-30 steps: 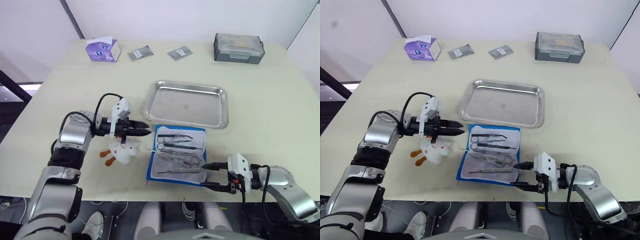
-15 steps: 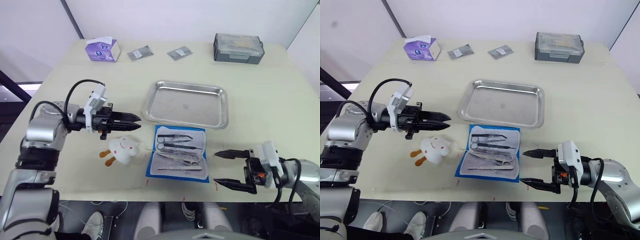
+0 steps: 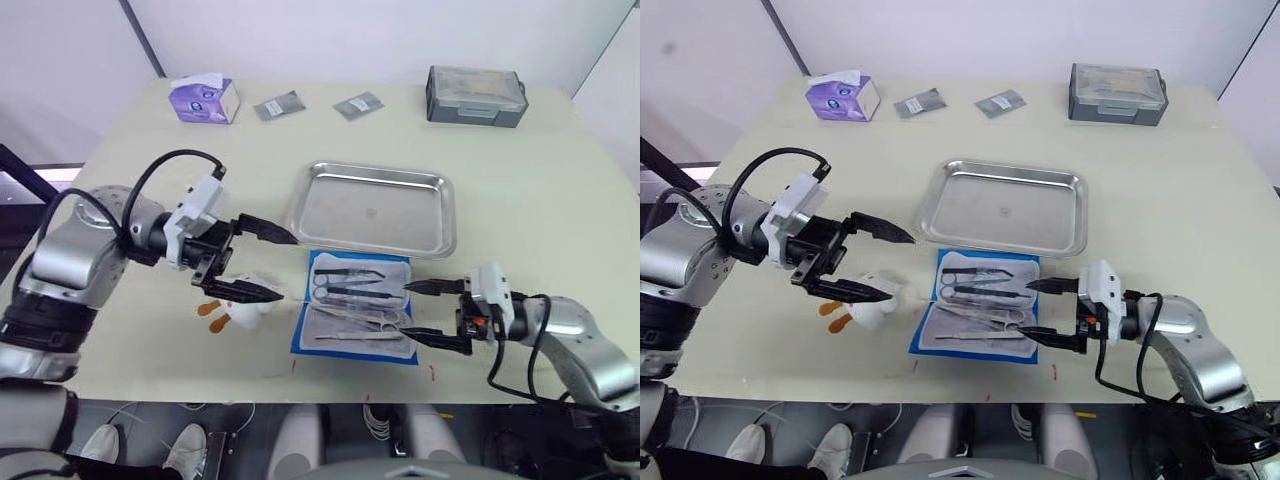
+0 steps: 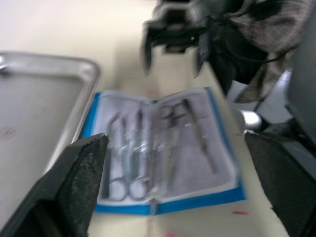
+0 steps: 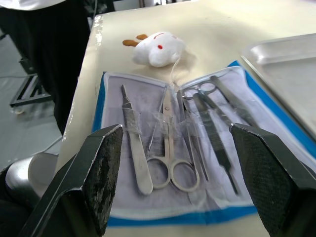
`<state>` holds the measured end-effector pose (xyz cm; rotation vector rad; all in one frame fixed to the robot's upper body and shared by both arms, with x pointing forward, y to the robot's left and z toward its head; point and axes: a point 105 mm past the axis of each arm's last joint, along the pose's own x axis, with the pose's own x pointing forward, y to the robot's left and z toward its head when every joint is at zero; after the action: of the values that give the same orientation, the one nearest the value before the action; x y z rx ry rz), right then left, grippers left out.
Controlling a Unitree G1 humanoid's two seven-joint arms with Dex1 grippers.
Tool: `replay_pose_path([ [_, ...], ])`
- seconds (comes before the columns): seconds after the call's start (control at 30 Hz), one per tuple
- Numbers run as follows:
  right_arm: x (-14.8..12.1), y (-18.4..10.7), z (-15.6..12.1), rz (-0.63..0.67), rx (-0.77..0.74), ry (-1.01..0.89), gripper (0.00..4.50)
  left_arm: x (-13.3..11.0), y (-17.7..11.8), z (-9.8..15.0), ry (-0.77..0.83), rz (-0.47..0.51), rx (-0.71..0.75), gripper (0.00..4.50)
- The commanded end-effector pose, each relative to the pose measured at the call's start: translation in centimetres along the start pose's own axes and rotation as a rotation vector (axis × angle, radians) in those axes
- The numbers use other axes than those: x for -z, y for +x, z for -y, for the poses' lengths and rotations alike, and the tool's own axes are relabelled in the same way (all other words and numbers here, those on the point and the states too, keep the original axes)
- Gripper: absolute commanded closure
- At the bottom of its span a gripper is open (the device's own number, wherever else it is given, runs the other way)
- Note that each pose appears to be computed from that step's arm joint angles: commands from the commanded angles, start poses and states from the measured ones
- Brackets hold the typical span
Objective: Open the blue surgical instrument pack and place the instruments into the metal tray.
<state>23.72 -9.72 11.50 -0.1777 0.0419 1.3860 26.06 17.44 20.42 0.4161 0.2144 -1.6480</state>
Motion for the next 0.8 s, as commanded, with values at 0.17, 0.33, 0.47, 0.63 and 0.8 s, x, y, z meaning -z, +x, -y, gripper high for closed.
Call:
replay_pose_path([
  [0.17,-0.4,1.4,1.1,-0.01,-0.011,-0.094,0.63,-0.4,-0.9,2.3,0.015,-0.033,0.09,0.0],
  [0.33,0.3,1.5,1.6,-0.04,-0.015,-0.085,0.03,-0.3,-1.0,2.4,0.024,-0.027,0.088,0.0],
  [0.47,1.6,1.1,1.8,-0.093,-0.021,-0.078,0.03,-0.3,-1.1,2.3,0.032,-0.012,0.078,0.0],
  [0.63,2.8,0.8,1.9,-0.137,-0.013,-0.063,0.03,-0.2,-1.1,2.3,0.029,-0.003,0.072,0.0],
  [0.8,4.3,0.9,1.8,-0.185,-0.023,-0.053,0.03,0.0,-1.1,2.0,0.027,0.011,0.061,0.0],
])
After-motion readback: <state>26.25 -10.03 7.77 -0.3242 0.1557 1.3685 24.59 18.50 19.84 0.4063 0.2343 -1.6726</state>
